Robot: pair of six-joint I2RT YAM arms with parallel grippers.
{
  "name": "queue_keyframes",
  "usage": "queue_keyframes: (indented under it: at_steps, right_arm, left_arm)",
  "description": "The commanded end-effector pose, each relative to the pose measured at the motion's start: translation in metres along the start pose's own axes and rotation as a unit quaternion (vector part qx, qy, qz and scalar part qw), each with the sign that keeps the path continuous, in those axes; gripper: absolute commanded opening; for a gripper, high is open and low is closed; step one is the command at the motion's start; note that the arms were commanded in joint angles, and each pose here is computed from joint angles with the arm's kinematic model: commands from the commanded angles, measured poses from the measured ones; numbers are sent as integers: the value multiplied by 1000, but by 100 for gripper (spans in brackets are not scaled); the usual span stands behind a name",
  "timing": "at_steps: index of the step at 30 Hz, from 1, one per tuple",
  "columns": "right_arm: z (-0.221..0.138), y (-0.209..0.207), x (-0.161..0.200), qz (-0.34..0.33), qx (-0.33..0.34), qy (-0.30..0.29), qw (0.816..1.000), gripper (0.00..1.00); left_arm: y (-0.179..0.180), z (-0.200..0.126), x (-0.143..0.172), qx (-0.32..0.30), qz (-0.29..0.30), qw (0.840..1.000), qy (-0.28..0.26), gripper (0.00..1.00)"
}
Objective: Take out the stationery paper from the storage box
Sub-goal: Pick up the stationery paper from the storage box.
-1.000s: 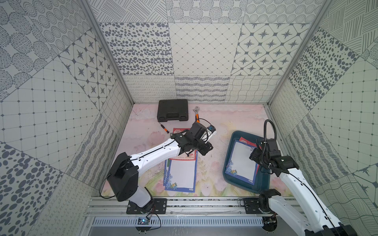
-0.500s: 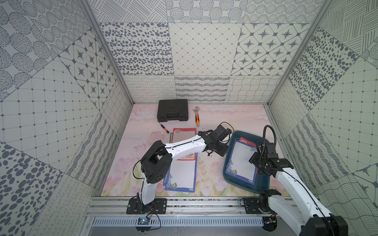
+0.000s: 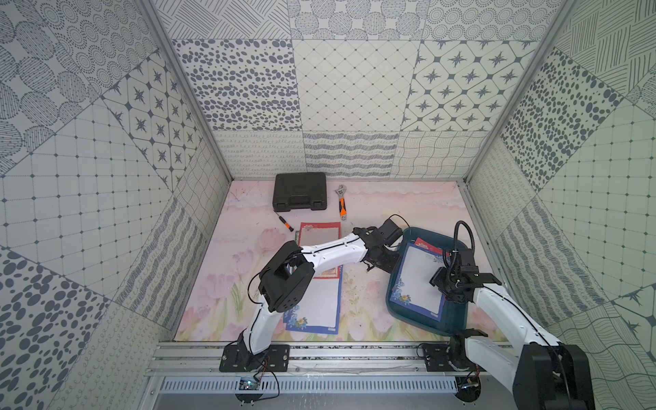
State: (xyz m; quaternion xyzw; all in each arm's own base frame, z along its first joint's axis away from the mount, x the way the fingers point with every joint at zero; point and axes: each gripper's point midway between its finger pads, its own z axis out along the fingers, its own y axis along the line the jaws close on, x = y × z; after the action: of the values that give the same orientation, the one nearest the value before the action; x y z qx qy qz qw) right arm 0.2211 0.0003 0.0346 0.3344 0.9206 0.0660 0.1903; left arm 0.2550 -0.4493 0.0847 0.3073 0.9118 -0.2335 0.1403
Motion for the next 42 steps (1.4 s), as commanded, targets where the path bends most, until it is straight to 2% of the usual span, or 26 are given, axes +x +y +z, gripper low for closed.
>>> queue_keyframes:
  at_steps: [1,8,15,20,28,29,31,33,37,42]
  right_arm:
    - [-1,12,-8,-5,-26,-7,1000,60]
    - [0,20,-5,-11,-48,0,999,46]
    - [-3,33,-3,-11,-86,11,996,40]
    - [-8,44,-2,-10,-117,14,993,32]
    - [-19,56,-4,-7,-162,-3,987,26]
    - [-19,54,-5,-8,-158,-7,987,29]
    - [-17,40,-8,4,-119,-16,993,43]
    - [-17,24,-12,13,-76,-26,997,44]
    - [-17,8,-24,11,-21,-45,999,58]
    - [-10,9,-36,-10,-6,-50,999,60]
  left_arm:
    - [4,-1,12,-7,-27,999,32,34]
    - [0,-1,12,4,-35,999,36,34]
    - [-3,5,13,15,-44,998,45,34]
    - [-4,9,15,19,-50,997,52,33]
    - [-3,15,16,19,-53,997,59,32]
    - [-3,15,17,18,-54,996,61,32]
    - [-2,17,18,15,-56,996,64,32]
    - [1,16,18,10,-58,996,66,32]
    - [2,15,19,4,-59,996,66,32]
    - [-1,17,20,13,-65,995,70,32]
